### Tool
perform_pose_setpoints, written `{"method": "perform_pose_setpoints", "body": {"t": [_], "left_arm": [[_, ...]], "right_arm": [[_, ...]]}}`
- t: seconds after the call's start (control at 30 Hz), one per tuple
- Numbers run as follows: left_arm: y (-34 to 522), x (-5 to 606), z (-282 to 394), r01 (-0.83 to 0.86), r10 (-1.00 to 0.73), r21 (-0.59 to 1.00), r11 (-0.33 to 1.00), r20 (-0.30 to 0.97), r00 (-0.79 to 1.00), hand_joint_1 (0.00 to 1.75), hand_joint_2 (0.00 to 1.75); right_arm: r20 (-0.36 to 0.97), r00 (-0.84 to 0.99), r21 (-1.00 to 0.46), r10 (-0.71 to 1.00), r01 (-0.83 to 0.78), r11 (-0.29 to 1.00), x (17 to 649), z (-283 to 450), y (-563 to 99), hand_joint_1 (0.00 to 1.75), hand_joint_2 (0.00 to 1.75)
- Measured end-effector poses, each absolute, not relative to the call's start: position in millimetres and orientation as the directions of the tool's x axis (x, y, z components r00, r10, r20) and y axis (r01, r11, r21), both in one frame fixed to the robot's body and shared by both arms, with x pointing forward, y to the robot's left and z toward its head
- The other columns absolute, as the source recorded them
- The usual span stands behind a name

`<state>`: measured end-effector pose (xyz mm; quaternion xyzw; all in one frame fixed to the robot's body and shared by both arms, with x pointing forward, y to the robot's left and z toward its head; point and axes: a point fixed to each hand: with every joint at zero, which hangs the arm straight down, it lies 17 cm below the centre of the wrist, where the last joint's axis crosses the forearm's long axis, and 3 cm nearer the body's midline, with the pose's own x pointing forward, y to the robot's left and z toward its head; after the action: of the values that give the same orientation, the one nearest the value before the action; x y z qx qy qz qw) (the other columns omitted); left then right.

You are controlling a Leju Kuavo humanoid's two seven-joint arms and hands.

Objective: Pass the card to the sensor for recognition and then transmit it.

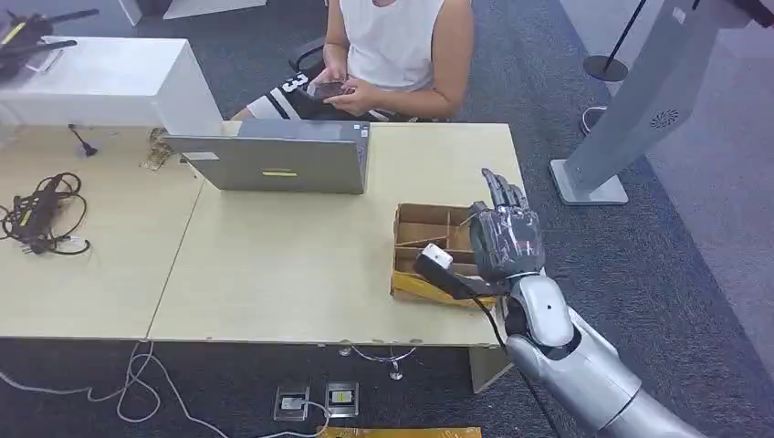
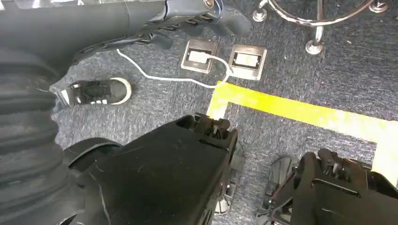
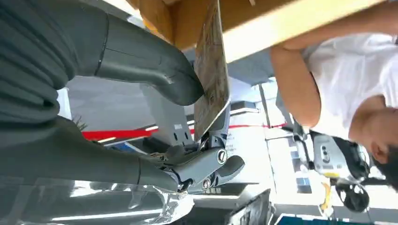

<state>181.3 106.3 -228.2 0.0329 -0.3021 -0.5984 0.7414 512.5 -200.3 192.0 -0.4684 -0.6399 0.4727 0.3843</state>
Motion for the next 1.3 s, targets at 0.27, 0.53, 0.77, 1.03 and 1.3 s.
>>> {"method": "perform_pose_setpoints", "body": {"t": [0.27, 0.53, 0.77, 1.03, 1.3], "left_arm": [[98.6, 183.4, -225.2, 0.869, -0.910, 0.427, 0.251, 0.409, 0.062, 0.00, 1.75], [88.8, 181.6, -223.1, 0.888, -0.911, 0.410, 0.206, 0.412, 0.021, 0.00, 1.75], [81.5, 182.9, -220.3, 0.893, -0.910, 0.422, 0.159, 0.413, -0.034, 0.00, 1.75], [75.8, 179.3, -219.7, 0.910, -0.909, 0.396, 0.121, 0.413, -0.059, 0.00, 1.75], [76.0, 179.6, -219.6, 0.910, -0.910, 0.400, 0.114, 0.410, -0.066, 0.00, 1.75]], "right_arm": [[-0.007, -0.286, -0.945, 0.958, 0.315, 0.087, 535.0, 253.7, -186.4, 1.75, 1.75], [-0.058, -0.308, -0.950, 0.950, 0.309, 0.042, 550.1, 268.2, -167.5, 1.75, 1.75], [-0.156, -0.259, -0.964, 0.953, 0.250, -0.090, 574.3, 253.9, -169.3, 1.75, 1.75], [-0.204, -0.201, -0.968, 0.958, 0.188, -0.166, 596.5, 234.3, -177.4, 1.75, 1.75], [-0.220, -0.173, -0.968, 0.960, 0.156, -0.194, 604.7, 223.0, -181.6, 1.75, 1.75]]}}
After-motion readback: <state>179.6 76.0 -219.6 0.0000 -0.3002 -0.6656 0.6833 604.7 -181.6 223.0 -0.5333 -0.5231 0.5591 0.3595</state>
